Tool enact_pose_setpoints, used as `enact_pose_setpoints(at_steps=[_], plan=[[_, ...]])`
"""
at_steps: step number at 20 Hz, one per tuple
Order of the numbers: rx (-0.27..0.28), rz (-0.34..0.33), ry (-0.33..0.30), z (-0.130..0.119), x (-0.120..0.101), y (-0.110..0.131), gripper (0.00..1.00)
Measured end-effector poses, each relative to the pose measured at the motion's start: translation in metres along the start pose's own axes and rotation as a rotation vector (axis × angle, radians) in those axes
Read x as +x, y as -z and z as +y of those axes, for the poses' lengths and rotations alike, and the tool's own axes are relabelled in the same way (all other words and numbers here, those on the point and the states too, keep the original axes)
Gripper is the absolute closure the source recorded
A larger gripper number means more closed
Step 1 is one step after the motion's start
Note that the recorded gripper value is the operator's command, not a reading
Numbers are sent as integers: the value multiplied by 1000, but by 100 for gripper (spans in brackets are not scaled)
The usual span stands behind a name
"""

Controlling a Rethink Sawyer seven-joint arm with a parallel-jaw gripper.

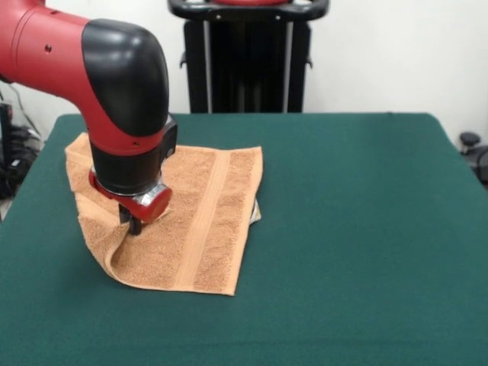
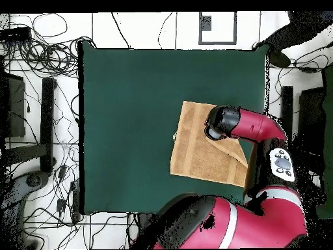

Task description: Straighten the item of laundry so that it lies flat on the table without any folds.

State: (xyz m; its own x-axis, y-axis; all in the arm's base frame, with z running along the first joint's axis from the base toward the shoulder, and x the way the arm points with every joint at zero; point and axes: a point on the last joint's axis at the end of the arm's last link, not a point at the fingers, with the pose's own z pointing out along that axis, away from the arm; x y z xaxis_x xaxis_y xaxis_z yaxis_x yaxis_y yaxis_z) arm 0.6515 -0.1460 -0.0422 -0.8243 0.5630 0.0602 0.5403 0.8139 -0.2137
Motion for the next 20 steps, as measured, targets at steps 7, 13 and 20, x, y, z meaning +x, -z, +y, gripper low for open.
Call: enact_pose_setpoints(at_steps=[7,13,20], plan=[[-9,6,9,2,0,0,100],[-21,17,3,0,-2,0,100],[-30,27,-2,-1,-3,0,100]])
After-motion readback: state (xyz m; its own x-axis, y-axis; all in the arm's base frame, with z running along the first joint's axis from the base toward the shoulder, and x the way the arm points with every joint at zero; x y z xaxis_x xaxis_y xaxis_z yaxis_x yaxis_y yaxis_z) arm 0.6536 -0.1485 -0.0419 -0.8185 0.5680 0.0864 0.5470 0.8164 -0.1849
